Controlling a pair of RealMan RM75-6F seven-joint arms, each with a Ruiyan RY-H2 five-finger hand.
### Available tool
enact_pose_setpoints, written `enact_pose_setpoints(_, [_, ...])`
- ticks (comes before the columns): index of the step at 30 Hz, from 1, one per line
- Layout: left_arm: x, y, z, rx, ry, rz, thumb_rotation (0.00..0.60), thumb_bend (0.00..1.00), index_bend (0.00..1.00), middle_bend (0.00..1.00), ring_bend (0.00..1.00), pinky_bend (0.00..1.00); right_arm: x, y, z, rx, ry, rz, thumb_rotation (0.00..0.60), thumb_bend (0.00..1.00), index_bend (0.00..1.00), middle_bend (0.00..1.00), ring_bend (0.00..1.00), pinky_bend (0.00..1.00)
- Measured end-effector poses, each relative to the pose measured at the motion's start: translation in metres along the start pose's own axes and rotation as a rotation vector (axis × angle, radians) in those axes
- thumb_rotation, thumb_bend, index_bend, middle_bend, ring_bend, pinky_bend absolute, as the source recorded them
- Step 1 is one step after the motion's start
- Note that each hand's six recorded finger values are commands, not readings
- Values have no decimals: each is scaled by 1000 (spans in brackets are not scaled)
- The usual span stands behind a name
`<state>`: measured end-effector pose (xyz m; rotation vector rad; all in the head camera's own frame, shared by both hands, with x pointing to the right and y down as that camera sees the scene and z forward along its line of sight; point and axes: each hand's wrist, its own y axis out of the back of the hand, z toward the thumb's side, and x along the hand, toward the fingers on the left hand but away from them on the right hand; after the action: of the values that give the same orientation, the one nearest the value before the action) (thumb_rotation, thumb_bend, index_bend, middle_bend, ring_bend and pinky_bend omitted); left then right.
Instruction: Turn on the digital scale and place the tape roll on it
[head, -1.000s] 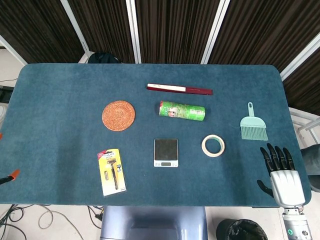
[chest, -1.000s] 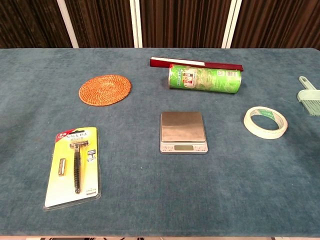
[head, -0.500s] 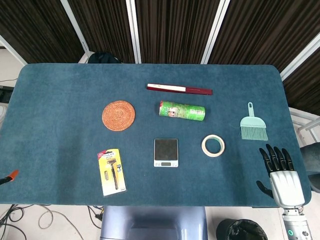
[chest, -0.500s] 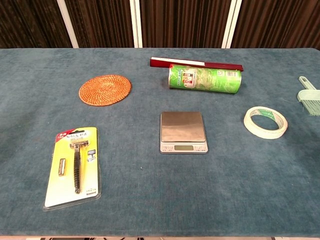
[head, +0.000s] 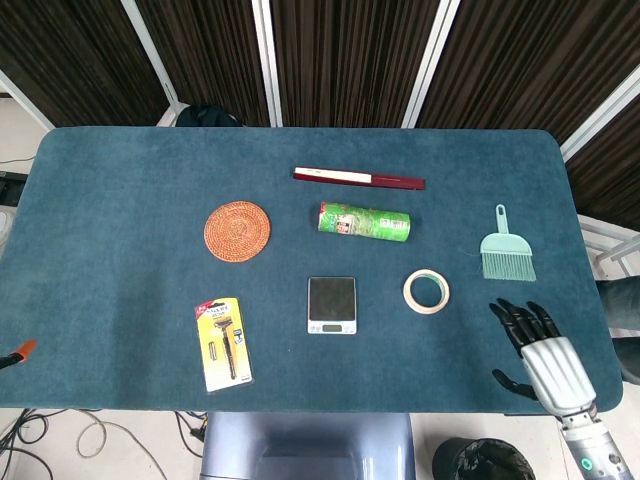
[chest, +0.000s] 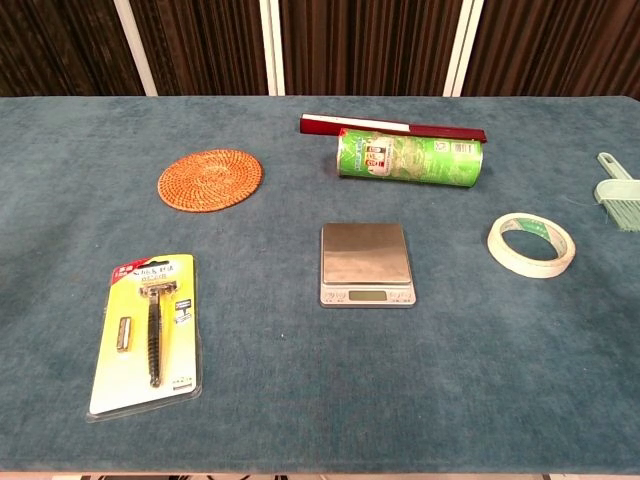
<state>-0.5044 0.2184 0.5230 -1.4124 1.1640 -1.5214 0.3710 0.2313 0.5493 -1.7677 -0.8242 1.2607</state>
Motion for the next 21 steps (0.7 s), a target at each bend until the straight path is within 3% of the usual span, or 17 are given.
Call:
enact_pose_setpoints(4, [-1, -2, 3, 6, -9, -5, 600, 37, 0, 0, 0, 0, -21, 5, 9, 23, 77, 51, 600, 467, 0, 372, 443, 465])
enact_pose_setpoints(6, [-1, -3, 4, 10, -12, -7, 600, 37, 0, 0, 0, 0, -32, 6, 16, 28, 109, 73, 600, 535, 0, 456, 537, 593])
enact_pose_setpoints(9, [-1, -4, 4, 13, -9, -11, 600, 37, 0, 0, 0, 0, -54, 7, 28, 40, 159, 90, 600, 633, 0, 593, 687, 705])
enact_pose_setpoints(14, [-1, -4, 2, 12, -1, -10, 600, 37, 0, 0, 0, 0, -82, -5, 50, 16, 210, 74, 600, 731, 0, 755, 848, 771])
enact_pose_setpoints(21, [1, -3, -1, 11, 10, -8, 600, 37, 0, 0, 0, 0, -114, -43, 80, 18, 284, 79, 600, 763, 0, 793, 881, 809])
